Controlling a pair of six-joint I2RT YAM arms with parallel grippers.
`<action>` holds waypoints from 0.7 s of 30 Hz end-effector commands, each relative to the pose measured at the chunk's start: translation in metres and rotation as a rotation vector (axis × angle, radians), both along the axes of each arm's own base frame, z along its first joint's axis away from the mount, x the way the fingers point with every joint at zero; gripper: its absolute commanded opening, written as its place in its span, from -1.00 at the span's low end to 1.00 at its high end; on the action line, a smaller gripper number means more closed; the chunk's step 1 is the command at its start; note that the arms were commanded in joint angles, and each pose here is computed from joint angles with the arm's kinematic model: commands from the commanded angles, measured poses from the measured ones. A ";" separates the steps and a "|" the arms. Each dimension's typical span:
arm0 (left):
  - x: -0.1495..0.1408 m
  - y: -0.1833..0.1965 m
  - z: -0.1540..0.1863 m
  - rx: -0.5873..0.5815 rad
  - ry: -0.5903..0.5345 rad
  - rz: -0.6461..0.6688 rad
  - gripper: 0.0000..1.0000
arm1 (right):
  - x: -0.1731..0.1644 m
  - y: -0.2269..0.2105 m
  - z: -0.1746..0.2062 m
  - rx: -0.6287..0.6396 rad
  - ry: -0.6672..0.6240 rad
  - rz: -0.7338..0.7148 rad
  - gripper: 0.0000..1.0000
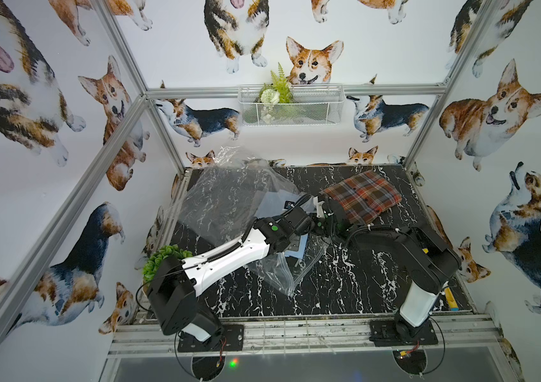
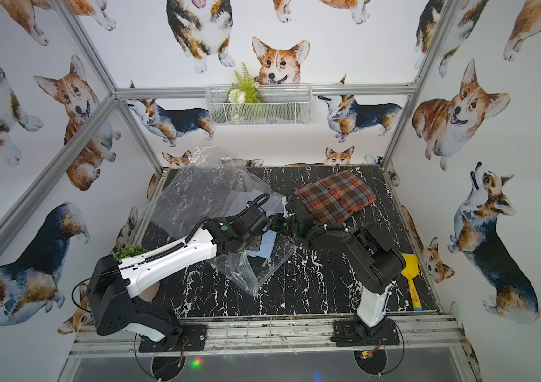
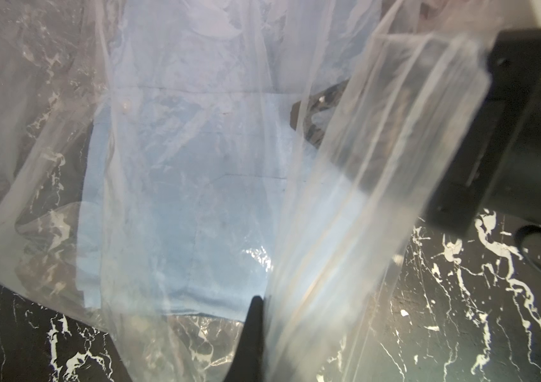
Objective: Take the shirt out of the vacuum bag
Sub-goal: Take out the shirt from the vacuum bag.
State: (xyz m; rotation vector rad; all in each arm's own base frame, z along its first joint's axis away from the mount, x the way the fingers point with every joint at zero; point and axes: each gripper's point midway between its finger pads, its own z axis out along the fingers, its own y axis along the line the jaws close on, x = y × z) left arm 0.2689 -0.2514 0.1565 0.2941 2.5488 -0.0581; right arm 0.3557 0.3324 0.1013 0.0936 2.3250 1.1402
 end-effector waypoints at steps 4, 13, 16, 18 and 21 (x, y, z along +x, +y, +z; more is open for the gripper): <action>0.000 0.001 -0.003 -0.003 0.007 0.014 -1.00 | 0.006 0.004 0.032 0.067 -0.070 -0.012 -0.32; 0.000 -0.002 -0.003 -0.012 0.009 0.011 -1.00 | 0.007 0.016 0.017 0.072 -0.029 0.017 -0.18; 0.000 0.000 -0.001 -0.010 0.005 0.011 -1.00 | 0.006 0.016 0.006 0.055 -0.015 0.017 -0.07; 0.000 0.000 -0.001 -0.006 0.004 0.010 -1.00 | 0.006 0.015 0.001 0.052 -0.010 0.013 -0.01; 0.000 0.000 -0.002 -0.006 0.005 0.010 -1.00 | 0.007 0.017 -0.004 0.055 -0.008 0.011 0.00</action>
